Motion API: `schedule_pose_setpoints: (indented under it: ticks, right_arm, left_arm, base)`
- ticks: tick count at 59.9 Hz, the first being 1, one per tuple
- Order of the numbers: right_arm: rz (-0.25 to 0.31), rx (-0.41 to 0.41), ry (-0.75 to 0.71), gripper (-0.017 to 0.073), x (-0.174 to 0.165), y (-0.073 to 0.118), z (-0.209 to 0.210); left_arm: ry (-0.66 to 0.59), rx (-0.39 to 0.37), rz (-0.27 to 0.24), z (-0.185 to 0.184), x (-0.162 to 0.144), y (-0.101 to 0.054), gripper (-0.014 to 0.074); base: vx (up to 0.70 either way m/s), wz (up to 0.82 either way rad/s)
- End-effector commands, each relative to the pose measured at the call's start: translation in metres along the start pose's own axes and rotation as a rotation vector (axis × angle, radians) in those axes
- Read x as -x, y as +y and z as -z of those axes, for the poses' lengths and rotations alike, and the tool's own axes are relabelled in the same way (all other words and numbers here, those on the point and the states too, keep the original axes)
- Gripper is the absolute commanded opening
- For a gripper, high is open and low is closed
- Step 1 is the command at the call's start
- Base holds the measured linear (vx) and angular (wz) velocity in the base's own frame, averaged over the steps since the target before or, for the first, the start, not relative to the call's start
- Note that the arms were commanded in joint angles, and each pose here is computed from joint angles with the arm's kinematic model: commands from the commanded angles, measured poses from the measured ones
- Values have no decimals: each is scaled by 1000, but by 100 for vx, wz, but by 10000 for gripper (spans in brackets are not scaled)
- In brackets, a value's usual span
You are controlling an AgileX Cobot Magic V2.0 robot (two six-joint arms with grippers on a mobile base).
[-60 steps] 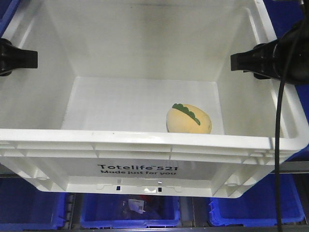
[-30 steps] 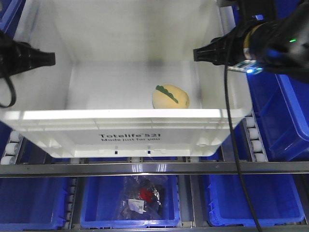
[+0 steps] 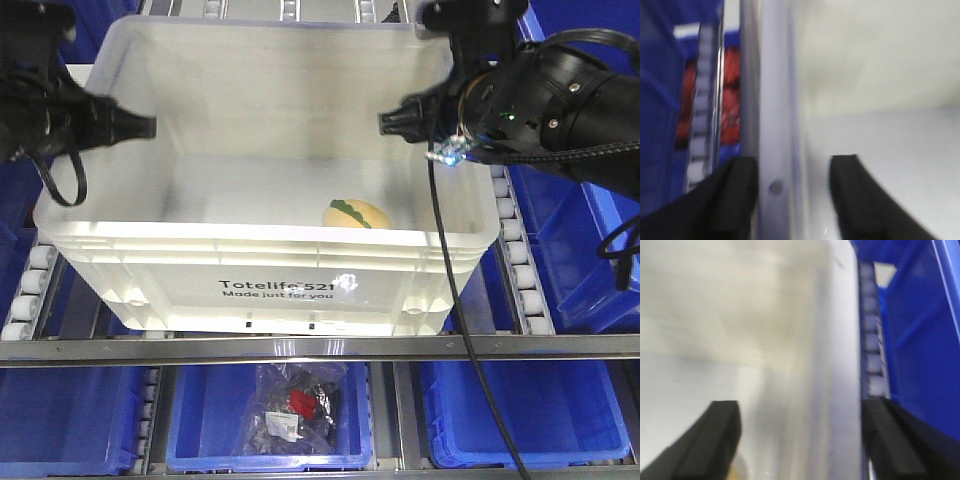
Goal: Place moving items into box and shelve
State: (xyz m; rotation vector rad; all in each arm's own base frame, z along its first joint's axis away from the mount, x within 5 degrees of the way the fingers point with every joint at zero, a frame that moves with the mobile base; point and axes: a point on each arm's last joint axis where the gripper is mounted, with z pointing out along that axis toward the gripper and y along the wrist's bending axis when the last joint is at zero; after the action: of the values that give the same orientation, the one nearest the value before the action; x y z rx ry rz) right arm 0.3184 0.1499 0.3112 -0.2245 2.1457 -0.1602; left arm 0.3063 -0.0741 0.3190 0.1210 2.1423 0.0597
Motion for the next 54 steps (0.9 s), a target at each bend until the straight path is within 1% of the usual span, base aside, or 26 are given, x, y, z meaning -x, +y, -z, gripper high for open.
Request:
schedule_pose_setpoints:
  ticks: [1,6,9,10,11,13,16,17,19,21,22,23,24,27,30,34,37,43,46,50,52,54]
  right_arm:
    - [-17,-3,-120,666,24,-14,26]
    - [-24,5,-135,673,28,-19,40]
    - [-41,26,-132,666,29,-23,51]
    - [-32,31,-131,664,29,-24,54]
    - [-37,38,-126,660,28,-26,59]
    - [-13,49,-117,655,26,-27,63]
    - [10,80,-111,641,19,-31,74]
    - [27,87,-112,638,16,-32,76]
    - [49,106,-119,629,10,-34,82]
    - [70,123,-128,619,3,-36,89]
    - [74,131,-134,613,-2,-38,93]
    - [84,136,-138,609,-6,-41,98]
    - [89,140,-140,603,-9,-43,102]
    - [108,151,-135,588,-22,-51,116]
    - [127,171,-131,575,-36,-59,133]
    - [144,208,-136,566,-53,-68,152]
    - [153,239,-143,565,-67,-73,166]
    - [155,288,-151,565,-92,-83,188]
    - [168,296,-151,565,-104,-88,197]
    - [181,293,-142,564,-118,-95,207]
    - [178,291,-139,564,-123,-98,210]
    - [160,290,-137,561,-129,-100,213]
  left_arm:
    - [-158,-35,2,31,27,2,601]
    - [-161,-4,16,48,29,9,657]
    - [-155,14,18,61,28,11,666]
    - [-147,25,17,64,28,13,666]
    - [-149,30,12,70,28,14,665]
    - [-126,53,1,78,25,17,664]
    - [-101,59,-5,93,22,19,662]
    - [-85,62,-9,97,21,20,660]
    - [-66,46,-12,108,17,20,654]
    - [-41,25,-39,116,14,21,647]
    - [-29,8,-38,122,11,20,642]
    - [-21,-5,-61,125,9,20,639]
    - [-13,-28,-61,131,6,20,633]
    - [-10,-102,-98,145,-2,17,615]
    - [-27,-185,-121,159,-10,15,597]
    - [-51,-274,-142,173,-21,13,572]
    - [-67,-322,-160,182,-32,13,555]
    - [-72,-395,-133,194,-54,12,531]
    - [-69,-411,-118,197,-66,13,520]
    - [-67,-416,-113,199,-79,15,507]
    - [-70,-415,-115,200,-85,16,497]
    - [-68,-414,-117,200,-92,17,484]
  base:
    - [0,0]
    - [0,0]
    - [0,0]
    - [0,0]
    - [0,0]
    - [0,0]
    - [0,0]
    - [0,0]
    - [0,0]
    - [0,0]
    - [0,0]
    - [0,0]
    - [0,0]
    - [0,0]
    - [0,0]
    - [0,0]
    - [0,0]
    - [0,0]
    - [0,0]
    - [0,0]
    - [0,0]
    - [0,0]
